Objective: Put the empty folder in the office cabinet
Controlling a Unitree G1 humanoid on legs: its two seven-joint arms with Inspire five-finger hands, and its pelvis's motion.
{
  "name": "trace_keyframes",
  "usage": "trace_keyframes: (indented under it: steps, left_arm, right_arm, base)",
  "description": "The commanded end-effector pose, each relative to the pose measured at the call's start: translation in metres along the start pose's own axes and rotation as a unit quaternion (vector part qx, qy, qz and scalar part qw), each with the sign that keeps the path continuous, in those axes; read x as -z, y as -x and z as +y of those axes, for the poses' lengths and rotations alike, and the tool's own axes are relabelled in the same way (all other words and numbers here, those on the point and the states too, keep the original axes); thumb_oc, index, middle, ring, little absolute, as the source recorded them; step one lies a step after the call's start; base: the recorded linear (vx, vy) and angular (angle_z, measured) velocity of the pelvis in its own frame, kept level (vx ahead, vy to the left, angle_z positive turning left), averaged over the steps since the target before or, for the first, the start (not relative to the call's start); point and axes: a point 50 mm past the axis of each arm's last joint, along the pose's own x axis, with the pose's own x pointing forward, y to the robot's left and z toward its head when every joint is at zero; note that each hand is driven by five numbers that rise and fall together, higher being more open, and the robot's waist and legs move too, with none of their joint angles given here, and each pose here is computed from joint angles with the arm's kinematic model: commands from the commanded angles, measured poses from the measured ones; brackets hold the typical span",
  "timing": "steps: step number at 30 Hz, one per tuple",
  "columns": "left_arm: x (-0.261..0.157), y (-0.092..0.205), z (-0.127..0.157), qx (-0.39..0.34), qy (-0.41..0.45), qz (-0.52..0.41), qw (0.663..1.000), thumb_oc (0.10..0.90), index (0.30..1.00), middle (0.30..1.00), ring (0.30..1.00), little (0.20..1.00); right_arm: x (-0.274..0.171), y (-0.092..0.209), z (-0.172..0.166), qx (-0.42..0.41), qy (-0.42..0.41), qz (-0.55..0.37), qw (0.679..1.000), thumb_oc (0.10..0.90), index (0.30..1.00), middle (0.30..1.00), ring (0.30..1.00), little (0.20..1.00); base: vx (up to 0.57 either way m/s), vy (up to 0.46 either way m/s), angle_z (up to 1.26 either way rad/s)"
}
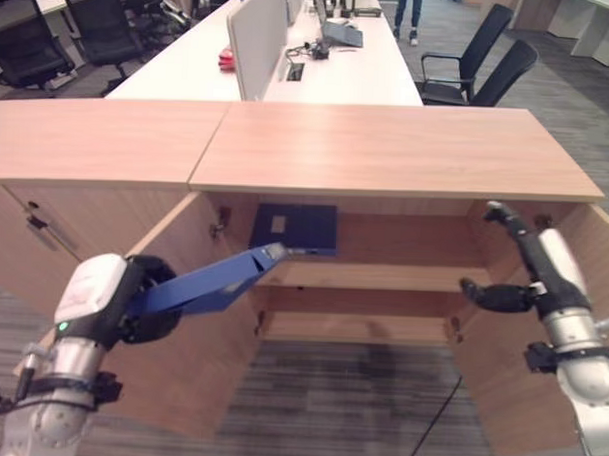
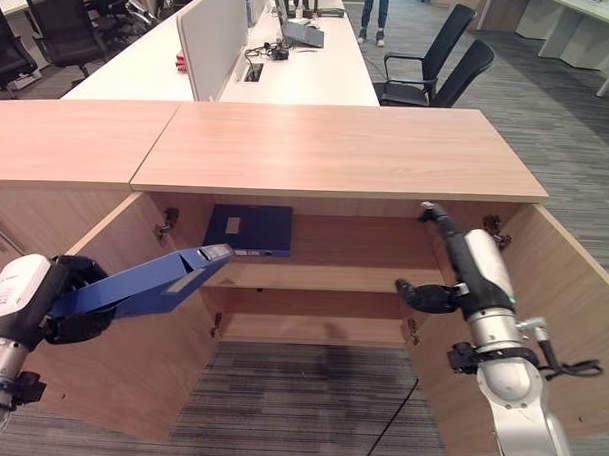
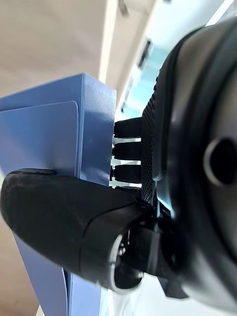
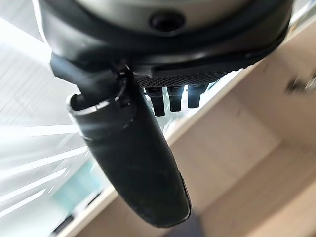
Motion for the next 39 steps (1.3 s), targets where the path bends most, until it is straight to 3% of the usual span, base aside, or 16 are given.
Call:
trace_keyframes:
  steps: [1,6,15,30,39]
  left_arm:
    - [-0.056,-0.024,0.056,-0.123,-0.053,-0.186,0.973,0.400,0.300,0.300,0.300,0.300]
    - [-0.080,-0.029,0.055,-0.096,-0.038,-0.257,0.961,0.400,0.300,0.300,0.300,0.300]
    - [-0.105,-0.036,0.055,-0.059,-0.018,-0.329,0.942,0.400,0.300,0.300,0.300,0.300]
    - [-0.117,-0.041,0.047,-0.029,0.009,-0.361,0.932,0.400,0.300,0.300,0.300,0.300]
    - [-0.125,-0.054,0.039,-0.065,0.056,-0.357,0.930,0.400,0.300,0.300,0.300,0.300]
  right_arm:
    - [-0.034,-0.027,-0.022,0.010,0.014,-0.105,0.994,0.800,0.900,0.900,0.900,0.900]
    - [-0.042,-0.039,-0.004,-0.031,0.002,-0.125,0.992,0.800,0.900,0.900,0.900,0.900]
    - [-0.061,-0.051,0.000,-0.027,-0.001,-0.165,0.986,0.800,0.900,0.900,0.900,0.900]
    - [-0.077,-0.050,0.006,-0.029,-0.015,-0.200,0.979,0.800,0.900,0.900,0.900,0.900]
    - [-0.093,-0.052,0.023,-0.073,-0.012,-0.234,0.969,0.800,0.900,0.900,0.900,0.900]
  base:
    - [0.00,0.000,0.00]
    - [0.00,0.000,0.00]
    - [0.00,-0.001,-0.02]
    - [0.00,0.000,0.00]
    - [0.00,0.000,0.00]
